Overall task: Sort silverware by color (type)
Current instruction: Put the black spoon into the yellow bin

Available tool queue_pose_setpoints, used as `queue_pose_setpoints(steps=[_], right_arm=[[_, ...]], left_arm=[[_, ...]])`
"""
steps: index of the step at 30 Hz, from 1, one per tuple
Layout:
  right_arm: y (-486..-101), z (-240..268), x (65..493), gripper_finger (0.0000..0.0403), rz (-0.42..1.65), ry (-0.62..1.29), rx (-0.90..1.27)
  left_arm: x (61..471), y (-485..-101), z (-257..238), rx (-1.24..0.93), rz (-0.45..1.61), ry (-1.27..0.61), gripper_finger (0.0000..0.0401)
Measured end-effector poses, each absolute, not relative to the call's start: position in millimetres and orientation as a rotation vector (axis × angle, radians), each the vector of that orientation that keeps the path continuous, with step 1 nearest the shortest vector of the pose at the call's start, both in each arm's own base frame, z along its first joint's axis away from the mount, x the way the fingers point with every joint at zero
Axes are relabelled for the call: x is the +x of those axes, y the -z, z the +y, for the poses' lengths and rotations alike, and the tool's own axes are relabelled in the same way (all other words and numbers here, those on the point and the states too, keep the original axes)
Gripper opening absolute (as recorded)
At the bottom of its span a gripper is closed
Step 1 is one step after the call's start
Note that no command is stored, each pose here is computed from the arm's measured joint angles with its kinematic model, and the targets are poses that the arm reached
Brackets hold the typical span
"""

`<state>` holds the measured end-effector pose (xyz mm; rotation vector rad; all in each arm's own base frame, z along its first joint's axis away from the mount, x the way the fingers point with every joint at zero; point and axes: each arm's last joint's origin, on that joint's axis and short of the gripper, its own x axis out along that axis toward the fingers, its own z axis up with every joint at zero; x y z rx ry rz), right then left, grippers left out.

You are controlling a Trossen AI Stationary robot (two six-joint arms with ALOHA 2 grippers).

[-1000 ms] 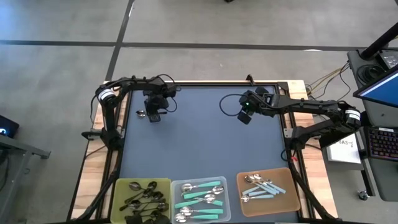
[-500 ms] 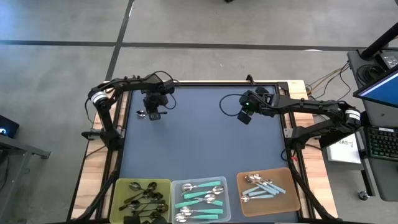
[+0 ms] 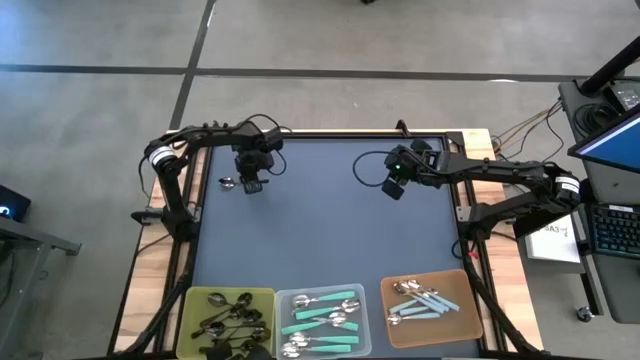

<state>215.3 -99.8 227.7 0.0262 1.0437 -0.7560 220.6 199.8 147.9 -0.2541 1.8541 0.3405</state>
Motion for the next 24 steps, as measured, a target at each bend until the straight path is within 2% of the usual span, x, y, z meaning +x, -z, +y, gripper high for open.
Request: queue_pose_setpoints(steps=[8,14,17,22,24], right_arm=[[-228,-100,215,0.0102,1.044,0.756,0.026],[-228,-100,215,0.0102,1.044,0.756,0.026],[-228,-100,215,0.0102,1.044,0.756,0.026],[-228,-100,215,0.0102,1.044,0.756,0.026],[-228,-100,215,0.0102,1.044,0.756,0.026]], left_arm=[[211,-136,192,-0.255,1.904,-0.296,0.0121],[212,-133,194,-0.228,1.886,-0.338,0.0116],[213,-133,194,-0.213,1.885,-0.325,0.0089],[213,-133,196,-0.193,1.879,-0.335,0.0013],[213,-133,196,-0.194,1.874,-0.347,0.0008]])
